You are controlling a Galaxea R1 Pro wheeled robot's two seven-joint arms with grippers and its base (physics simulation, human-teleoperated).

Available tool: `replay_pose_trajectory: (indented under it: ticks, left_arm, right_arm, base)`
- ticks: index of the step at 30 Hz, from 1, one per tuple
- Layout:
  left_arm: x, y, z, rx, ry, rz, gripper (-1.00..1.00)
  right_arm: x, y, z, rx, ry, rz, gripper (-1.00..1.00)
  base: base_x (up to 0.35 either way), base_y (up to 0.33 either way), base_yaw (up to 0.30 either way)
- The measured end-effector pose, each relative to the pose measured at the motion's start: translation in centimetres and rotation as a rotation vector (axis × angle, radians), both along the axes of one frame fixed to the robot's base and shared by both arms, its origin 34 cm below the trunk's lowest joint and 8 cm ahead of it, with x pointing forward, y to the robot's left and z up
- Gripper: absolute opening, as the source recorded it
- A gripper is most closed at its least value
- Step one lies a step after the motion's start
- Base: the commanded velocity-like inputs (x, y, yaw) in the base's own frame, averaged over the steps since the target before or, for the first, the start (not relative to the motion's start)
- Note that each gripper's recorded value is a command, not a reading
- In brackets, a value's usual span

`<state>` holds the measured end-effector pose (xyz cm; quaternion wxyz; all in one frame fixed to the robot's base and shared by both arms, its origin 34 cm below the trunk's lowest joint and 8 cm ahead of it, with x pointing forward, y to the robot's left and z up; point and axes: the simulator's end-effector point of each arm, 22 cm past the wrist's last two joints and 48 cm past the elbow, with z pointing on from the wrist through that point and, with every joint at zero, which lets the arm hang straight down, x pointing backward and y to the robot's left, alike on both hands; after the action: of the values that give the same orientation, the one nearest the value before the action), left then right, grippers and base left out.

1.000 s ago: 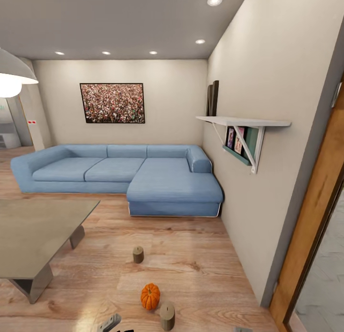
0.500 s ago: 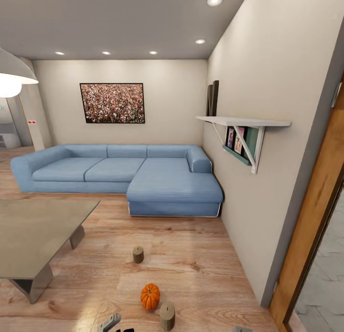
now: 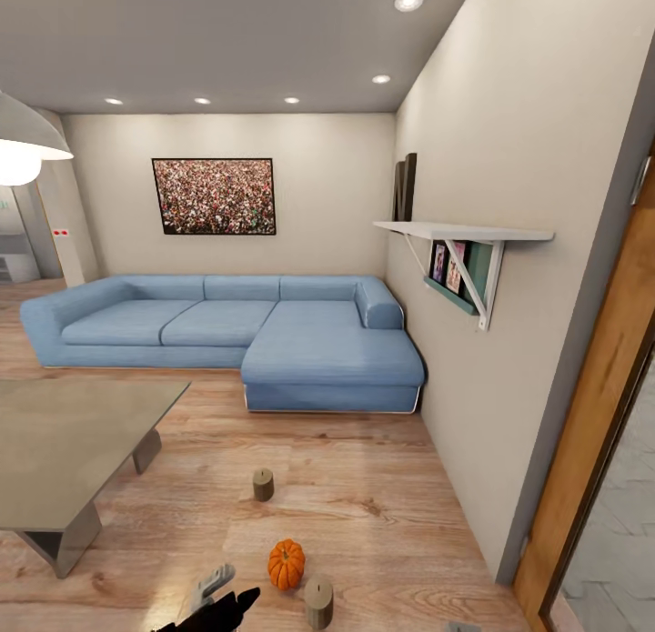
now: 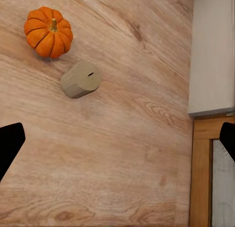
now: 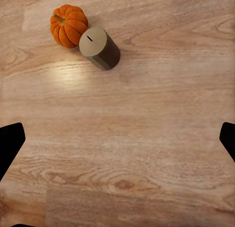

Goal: Place each of the two pumpkins and all three candles from the living room inside a cabinet in the living room (use any cabinet), then make sure every cabinet is closed, and position the cauldron so it is next to a table in the living room.

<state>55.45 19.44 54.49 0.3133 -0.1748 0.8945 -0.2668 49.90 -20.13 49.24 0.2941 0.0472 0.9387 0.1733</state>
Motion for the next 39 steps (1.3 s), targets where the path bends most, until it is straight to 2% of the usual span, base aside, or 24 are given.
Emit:
replay_pose_trajectory:
  ticks: [8,13,14,24,29,32,35,37,39]
  left_arm:
    - [0.7,-0.3,0.0,-0.01,-0.002,-0.012,1.0]
    - [3.9,-1.1,1.8,-0.039,-0.001,-0.04,1.0]
    - [5.3,-1.3,2.8,-0.046,-0.012,-0.046,1.0]
    - [8.4,-1.5,4.0,-0.051,-0.058,-0.052,1.0]
    - [8.9,-2.1,3.8,-0.065,-0.047,-0.068,1.0]
    - [9.3,-2.9,4.1,-0.083,-0.034,-0.086,1.0]
    - [10.5,-3.6,5.2,-0.1,-0.029,-0.106,1.0]
    - [11.2,-4.0,5.9,-0.111,-0.022,-0.119,1.0]
    - [11.5,-4.3,6.1,-0.119,-0.009,-0.131,1.0]
  right_arm:
    - [-0.1,0.0,-0.7,0.0,-0.001,0.0,1.0]
    - [-0.2,0.0,-1.7,0.001,-0.001,0.0,1.0]
    - [-0.1,0.0,-1.8,0.001,-0.003,0.001,1.0]
    - [-0.1,0.1,-3.5,0.001,-0.012,0.006,1.0]
    - [1.7,0.7,-3.0,0.013,-0.064,0.013,1.0]
    - [3.8,1.5,-1.6,0.028,-0.122,0.023,1.0]
    - [5.1,2.1,-0.8,0.041,-0.156,0.032,1.0]
    - [5.2,2.5,-0.9,0.05,-0.145,0.039,1.0]
    - [4.6,2.8,-1.6,0.062,-0.098,0.048,1.0]
  base:
    - [0.0,0.0,0.0]
    - [0.0,0.0,0.0]
    - [0.0,0.0,0.0]
    - [0.0,0.0,0.0]
    - [0.0,0.0,0.0]
    - [0.0,0.0,0.0]
    - [0.0,0.0,0.0]
    - [0.0,0.0,0.0]
    - [0.0,0.0,0.0]
